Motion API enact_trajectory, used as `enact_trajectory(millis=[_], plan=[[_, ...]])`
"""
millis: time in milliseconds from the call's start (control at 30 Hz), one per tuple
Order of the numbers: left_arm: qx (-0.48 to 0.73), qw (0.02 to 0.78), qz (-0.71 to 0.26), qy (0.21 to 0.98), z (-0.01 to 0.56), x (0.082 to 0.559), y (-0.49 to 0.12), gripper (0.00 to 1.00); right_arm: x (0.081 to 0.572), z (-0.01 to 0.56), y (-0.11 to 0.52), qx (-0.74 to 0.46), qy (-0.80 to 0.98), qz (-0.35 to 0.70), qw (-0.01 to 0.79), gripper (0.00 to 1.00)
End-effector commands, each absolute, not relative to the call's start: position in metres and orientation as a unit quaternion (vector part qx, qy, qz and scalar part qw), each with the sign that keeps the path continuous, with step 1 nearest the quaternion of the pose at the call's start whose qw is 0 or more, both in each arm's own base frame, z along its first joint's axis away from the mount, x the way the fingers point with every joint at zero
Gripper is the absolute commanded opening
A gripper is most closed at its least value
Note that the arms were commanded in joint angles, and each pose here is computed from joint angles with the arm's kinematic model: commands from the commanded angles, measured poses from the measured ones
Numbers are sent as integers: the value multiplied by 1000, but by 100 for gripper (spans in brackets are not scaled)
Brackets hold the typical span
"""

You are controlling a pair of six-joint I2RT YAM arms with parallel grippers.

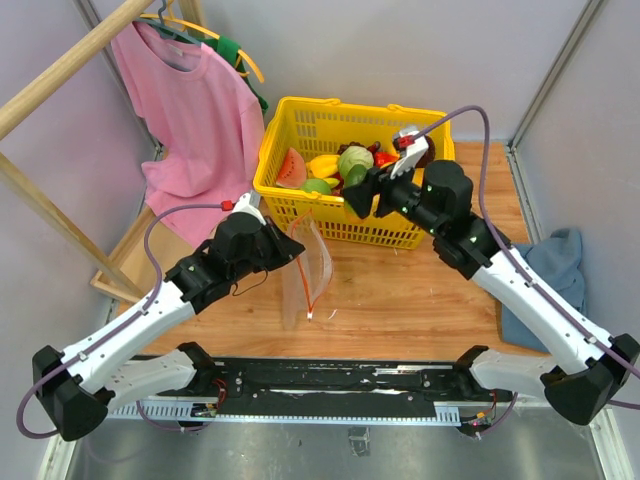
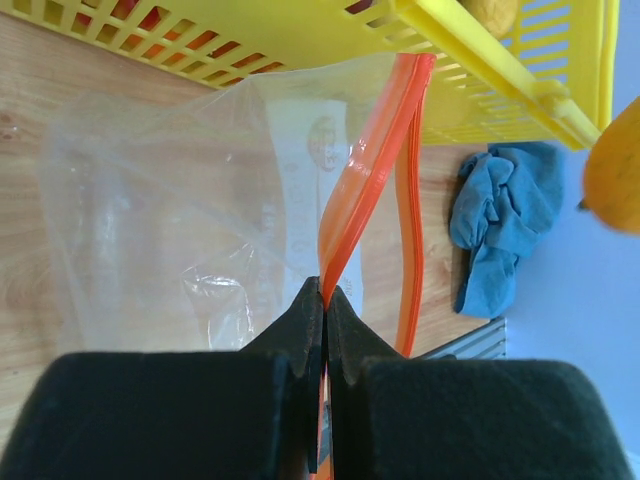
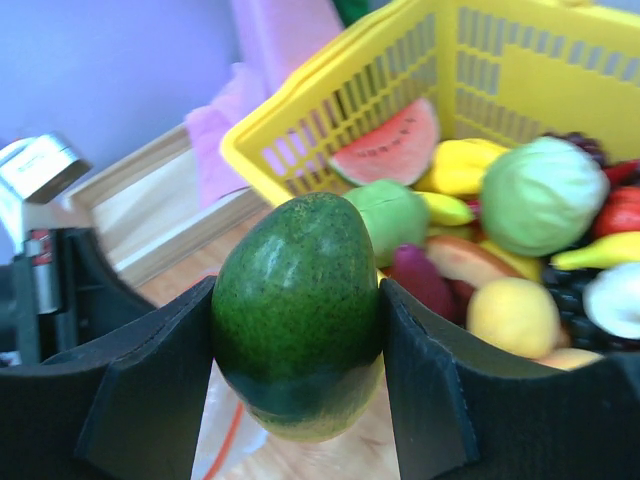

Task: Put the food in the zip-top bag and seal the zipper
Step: Place the fake fruit in the zipper food storage bag.

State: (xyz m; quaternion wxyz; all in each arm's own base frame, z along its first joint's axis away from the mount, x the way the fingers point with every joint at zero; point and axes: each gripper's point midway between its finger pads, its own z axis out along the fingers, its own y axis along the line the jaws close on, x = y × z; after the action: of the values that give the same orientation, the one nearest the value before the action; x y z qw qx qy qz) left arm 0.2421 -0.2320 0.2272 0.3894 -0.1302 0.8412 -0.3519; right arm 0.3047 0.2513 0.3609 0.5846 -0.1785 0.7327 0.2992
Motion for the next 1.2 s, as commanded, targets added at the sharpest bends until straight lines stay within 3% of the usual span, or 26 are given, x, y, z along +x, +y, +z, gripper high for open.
enact_trajectory(millis=[0, 300, 733, 1033, 1167], plan=[[-151, 409, -369, 821, 242, 248, -229, 0, 278, 383, 290, -184, 681, 380, 598, 9], [-156, 407, -368, 822, 238, 249, -230, 0, 240, 367, 329, -205, 650, 455, 573, 9], [-159, 406, -374, 818, 239, 247, -229, 0, 229, 307, 354, -233, 662, 452, 550, 14], [-161, 406, -379, 816, 239, 245, -228, 0, 232, 278, 357, -251, 675, 435, 540, 25], [-163, 412, -378, 813, 241, 246, -226, 0, 232, 271, 359, -261, 683, 427, 532, 44]])
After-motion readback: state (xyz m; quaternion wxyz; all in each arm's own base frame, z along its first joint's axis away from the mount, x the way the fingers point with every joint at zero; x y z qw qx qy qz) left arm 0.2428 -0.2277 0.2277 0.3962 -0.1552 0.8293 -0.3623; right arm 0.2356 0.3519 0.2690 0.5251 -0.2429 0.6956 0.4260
